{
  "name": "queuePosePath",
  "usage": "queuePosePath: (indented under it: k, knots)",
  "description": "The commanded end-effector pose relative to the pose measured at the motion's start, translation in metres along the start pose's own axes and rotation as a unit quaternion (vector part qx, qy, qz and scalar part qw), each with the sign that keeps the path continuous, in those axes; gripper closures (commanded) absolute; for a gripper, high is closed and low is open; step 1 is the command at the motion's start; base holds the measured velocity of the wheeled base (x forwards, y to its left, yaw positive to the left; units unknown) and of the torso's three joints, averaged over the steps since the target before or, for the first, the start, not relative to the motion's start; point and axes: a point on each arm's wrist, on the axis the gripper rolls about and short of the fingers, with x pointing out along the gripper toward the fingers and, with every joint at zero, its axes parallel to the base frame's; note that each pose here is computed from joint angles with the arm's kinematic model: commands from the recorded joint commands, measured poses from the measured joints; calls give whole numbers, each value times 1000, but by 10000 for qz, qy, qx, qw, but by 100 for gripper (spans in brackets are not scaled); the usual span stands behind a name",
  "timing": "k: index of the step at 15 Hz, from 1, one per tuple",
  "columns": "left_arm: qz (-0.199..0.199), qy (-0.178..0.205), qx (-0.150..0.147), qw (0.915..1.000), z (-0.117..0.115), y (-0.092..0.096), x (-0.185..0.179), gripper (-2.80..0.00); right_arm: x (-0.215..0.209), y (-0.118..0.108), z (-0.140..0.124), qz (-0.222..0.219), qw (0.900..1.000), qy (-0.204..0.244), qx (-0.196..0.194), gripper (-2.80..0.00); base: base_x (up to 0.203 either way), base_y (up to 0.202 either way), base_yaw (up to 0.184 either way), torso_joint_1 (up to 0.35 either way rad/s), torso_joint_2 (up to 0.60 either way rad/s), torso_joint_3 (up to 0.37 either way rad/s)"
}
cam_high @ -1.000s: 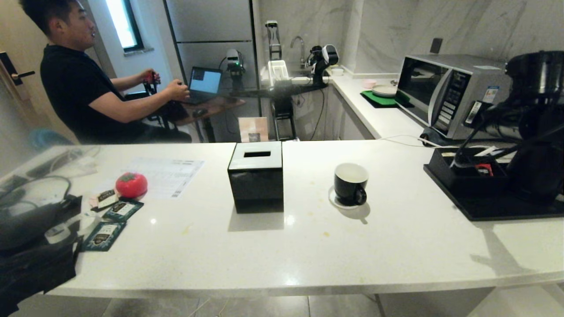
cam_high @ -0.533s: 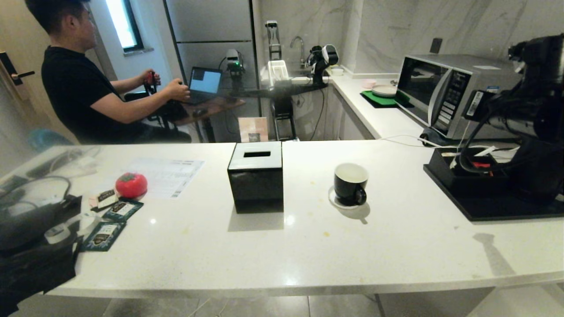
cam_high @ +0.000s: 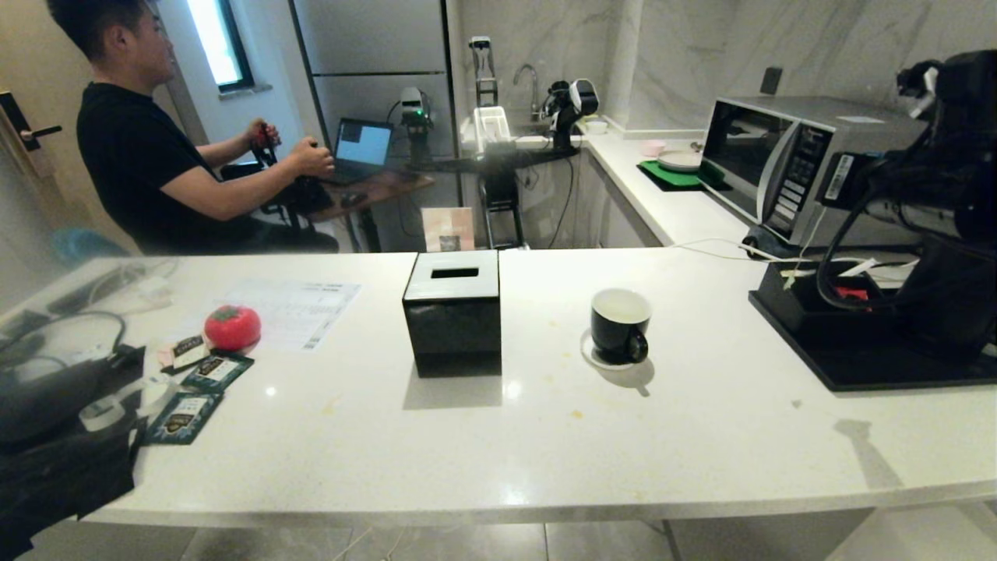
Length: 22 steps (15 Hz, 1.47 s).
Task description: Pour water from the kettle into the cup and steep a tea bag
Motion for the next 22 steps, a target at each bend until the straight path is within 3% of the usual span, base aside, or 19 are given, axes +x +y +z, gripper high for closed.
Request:
queuePosePath:
  k: [1,9,22]
  knots:
    - [4,0,-4,10000,0,0,0,0,-2,0,1,84,10000,-23,-11,0,0,0,0,0,0,0]
    - [4,0,-4,10000,0,0,0,0,-18,14,10,597,9981,-148,-27,0,0,0,0,0,0,0]
    - [-4,1,4,10000,0,0,0,0,-58,69,13,1692,9842,-342,-405,0,0,0,0,0,0,0]
